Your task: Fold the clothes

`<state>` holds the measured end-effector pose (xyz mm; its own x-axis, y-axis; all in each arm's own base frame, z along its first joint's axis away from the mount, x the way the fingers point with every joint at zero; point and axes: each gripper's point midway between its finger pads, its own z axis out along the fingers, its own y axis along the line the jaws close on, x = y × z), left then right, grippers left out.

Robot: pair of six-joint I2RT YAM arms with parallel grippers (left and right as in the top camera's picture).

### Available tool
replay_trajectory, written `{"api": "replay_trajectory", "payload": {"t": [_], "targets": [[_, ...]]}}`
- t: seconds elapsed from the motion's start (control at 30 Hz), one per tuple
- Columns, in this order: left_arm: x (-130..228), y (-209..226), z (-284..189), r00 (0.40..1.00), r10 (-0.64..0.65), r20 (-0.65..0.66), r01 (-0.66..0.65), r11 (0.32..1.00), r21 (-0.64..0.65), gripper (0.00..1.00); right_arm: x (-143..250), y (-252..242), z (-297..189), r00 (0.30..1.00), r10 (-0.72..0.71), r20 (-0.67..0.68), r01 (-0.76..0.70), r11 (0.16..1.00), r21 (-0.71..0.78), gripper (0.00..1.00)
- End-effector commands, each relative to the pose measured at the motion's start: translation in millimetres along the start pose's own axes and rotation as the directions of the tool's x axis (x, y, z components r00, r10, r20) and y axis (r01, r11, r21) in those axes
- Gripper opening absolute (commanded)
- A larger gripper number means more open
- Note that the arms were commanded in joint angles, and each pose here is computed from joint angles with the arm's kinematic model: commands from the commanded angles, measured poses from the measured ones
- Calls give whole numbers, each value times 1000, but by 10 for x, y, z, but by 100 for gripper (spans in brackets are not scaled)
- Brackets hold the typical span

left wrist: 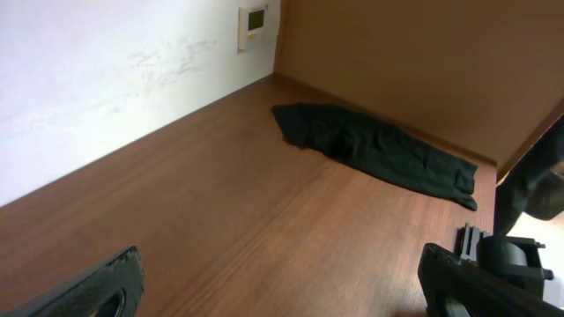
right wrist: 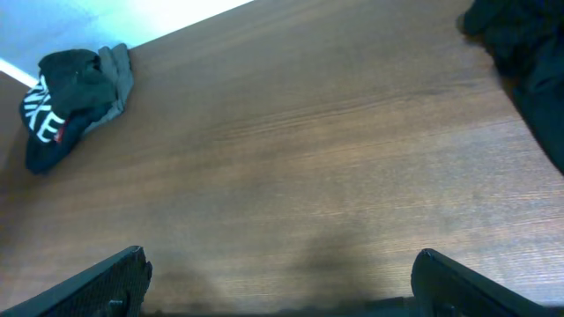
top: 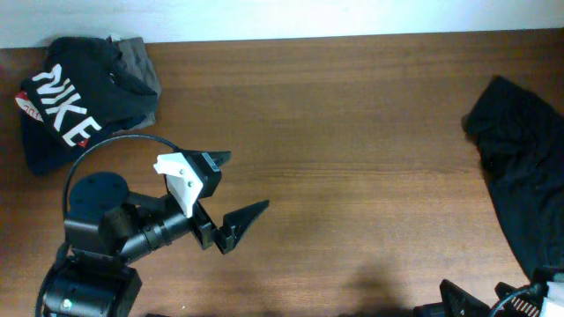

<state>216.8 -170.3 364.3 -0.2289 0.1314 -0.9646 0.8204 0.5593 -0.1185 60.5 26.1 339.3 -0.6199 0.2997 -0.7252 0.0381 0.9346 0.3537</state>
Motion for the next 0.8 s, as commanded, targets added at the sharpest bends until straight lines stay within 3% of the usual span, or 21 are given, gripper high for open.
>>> {"api": "replay_trajectory", "payload": {"t": [0.0,0.77], "targets": [[35,20,27,1000,-21,-12,21,1000,-3,99,-5,-52,-6,1000,13,16,-13,999,29,99],[63,24,35,999,-31,-23,31,1000,-2,99,-4,-52,-6,1000,13,15,-13,999,29,99]]}}
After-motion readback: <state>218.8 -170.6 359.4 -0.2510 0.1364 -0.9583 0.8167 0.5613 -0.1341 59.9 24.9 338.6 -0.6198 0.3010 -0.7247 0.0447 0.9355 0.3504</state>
